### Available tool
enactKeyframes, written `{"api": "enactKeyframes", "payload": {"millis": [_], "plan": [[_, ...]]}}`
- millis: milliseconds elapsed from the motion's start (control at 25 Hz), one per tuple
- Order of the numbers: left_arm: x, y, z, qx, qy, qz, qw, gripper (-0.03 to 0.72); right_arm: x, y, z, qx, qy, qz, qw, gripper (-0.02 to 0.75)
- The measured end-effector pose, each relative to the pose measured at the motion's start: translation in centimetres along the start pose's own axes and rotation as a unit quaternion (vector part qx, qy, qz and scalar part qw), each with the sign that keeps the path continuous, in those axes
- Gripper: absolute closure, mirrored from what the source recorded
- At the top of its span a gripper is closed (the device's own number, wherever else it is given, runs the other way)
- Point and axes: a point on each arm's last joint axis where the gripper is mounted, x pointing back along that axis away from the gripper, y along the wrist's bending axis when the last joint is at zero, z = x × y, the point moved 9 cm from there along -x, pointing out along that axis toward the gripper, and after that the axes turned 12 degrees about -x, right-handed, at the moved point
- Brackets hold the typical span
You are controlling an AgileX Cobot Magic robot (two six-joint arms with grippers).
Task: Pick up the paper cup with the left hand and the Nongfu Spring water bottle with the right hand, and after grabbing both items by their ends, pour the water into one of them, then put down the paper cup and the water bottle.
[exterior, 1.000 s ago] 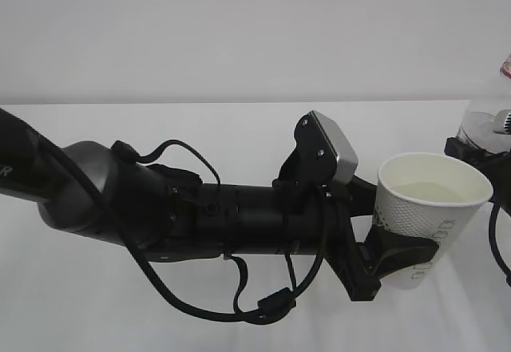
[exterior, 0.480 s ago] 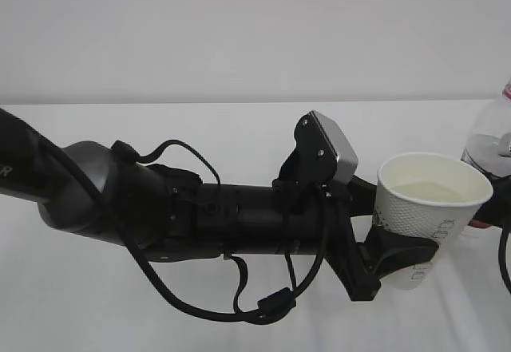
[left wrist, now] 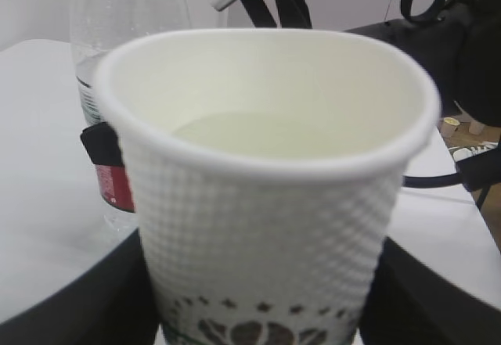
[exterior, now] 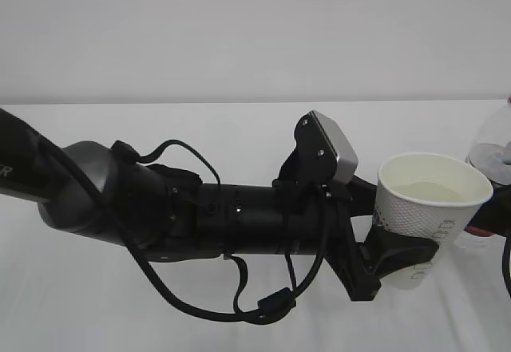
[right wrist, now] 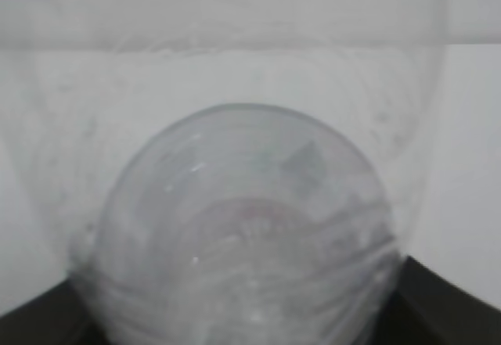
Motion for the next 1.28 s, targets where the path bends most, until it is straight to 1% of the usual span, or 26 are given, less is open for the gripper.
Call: {"api": "enactKeyframes", "payload": {"millis": [120, 520, 760, 960, 1120, 1280], "plan": [[0.00, 0.00, 0.00, 0.000, 0.000, 0.000, 1.000, 0.190, 0.00, 0.00, 0.00, -0.002, 0.000, 0.000, 1.000, 0.248], [0.00, 0.00, 0.00, 0.000, 0.000, 0.000, 1.000, 0.190, 0.00, 0.01, -0.08, -0.003, -0.002, 0.000, 1.000, 0.169], [0.00, 0.00, 0.00, 0.000, 0.000, 0.000, 1.000, 0.190, 0.01, 0.08, -0.43, -0.003, -0.012, -0.002, 1.000, 0.138], [0.00, 0.00, 0.00, 0.000, 0.000, 0.000, 1.000, 0.190, 0.01, 0.09, -0.47, -0.003, -0.013, -0.003, 1.000, 0.136], [0.00, 0.00, 0.00, 0.000, 0.000, 0.000, 1.000, 0.190, 0.01, 0.42, -0.45, 0.001, -0.012, -0.012, 1.000, 0.137], [0.00, 0.00, 0.00, 0.000, 0.000, 0.000, 1.000, 0.190, 0.02, 0.65, -0.41, 0.004, -0.012, -0.018, 1.000, 0.157]]}}
